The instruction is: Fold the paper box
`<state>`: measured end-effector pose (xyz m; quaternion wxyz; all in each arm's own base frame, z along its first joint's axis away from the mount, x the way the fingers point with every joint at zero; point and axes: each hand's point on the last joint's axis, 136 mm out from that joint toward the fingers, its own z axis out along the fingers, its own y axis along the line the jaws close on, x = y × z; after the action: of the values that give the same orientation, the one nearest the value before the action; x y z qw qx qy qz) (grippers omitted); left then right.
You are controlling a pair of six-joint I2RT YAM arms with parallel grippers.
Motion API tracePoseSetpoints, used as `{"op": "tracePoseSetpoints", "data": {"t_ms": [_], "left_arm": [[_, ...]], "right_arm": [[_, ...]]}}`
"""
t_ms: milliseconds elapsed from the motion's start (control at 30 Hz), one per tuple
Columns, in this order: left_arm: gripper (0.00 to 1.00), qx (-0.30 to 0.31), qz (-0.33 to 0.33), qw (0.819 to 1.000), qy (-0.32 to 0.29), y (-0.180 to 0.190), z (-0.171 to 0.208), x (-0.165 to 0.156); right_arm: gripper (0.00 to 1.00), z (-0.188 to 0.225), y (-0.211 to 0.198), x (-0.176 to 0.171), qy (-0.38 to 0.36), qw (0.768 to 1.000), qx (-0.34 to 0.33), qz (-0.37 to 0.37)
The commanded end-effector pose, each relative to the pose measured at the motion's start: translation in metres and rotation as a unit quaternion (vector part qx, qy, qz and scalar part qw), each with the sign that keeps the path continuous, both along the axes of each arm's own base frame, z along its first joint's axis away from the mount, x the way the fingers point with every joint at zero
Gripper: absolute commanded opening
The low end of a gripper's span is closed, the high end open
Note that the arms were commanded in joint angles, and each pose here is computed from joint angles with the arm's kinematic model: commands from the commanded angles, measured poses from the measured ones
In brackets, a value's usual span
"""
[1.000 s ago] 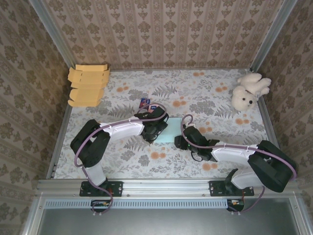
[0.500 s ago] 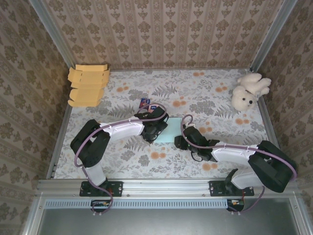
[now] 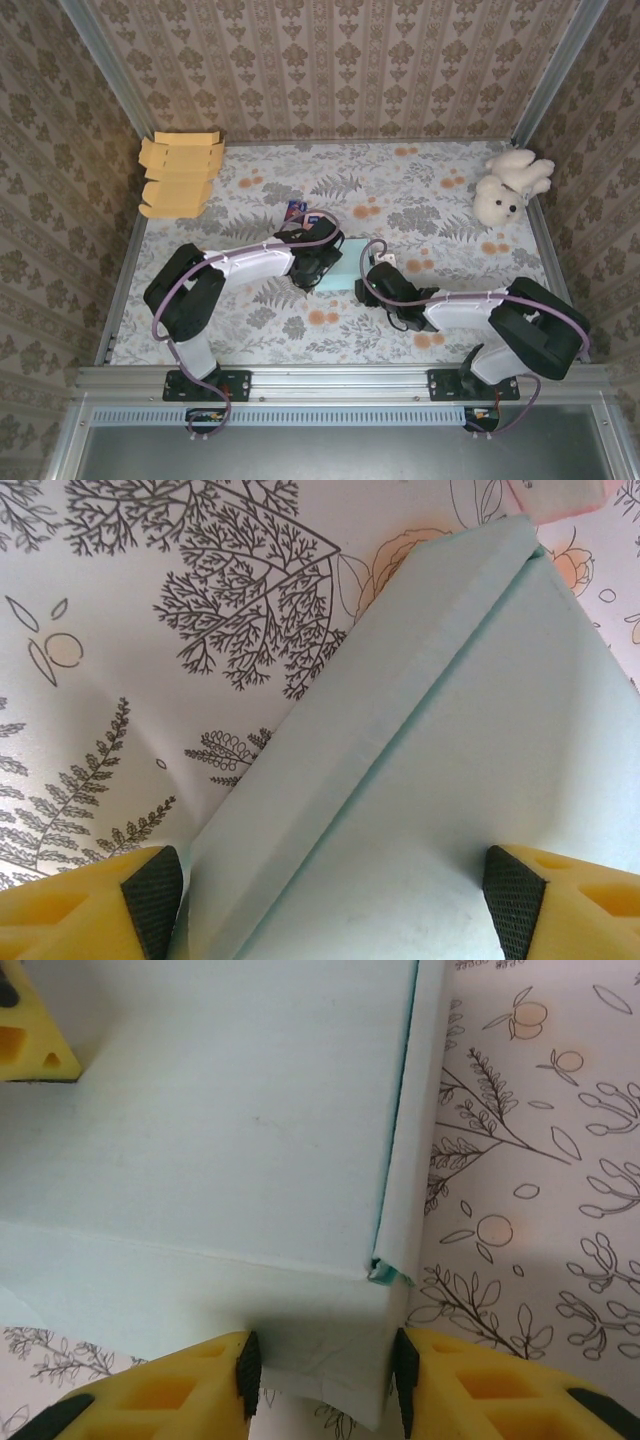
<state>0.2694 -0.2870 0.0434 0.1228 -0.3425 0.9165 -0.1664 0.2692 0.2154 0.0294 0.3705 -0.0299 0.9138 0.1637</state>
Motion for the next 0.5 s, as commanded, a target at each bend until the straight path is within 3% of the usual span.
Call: {"op": "tracePoseSetpoints", "data": {"t_ms": [0,467], "left_arm": [[0.81,0.050,0.011,0.998,0.041,0.025,-0.029,-0.015],[0.80,0.048,0.010,0.998,0.044,0.022,-0.031,-0.015]], "right_arm": [[0.42,-0.018,-0.005,-0.004,-0.005,1.000,-0.026,0.009],[0.46,-0.023,0.005,0.008,-0.089,0.994,-0.066,0.025]]}}
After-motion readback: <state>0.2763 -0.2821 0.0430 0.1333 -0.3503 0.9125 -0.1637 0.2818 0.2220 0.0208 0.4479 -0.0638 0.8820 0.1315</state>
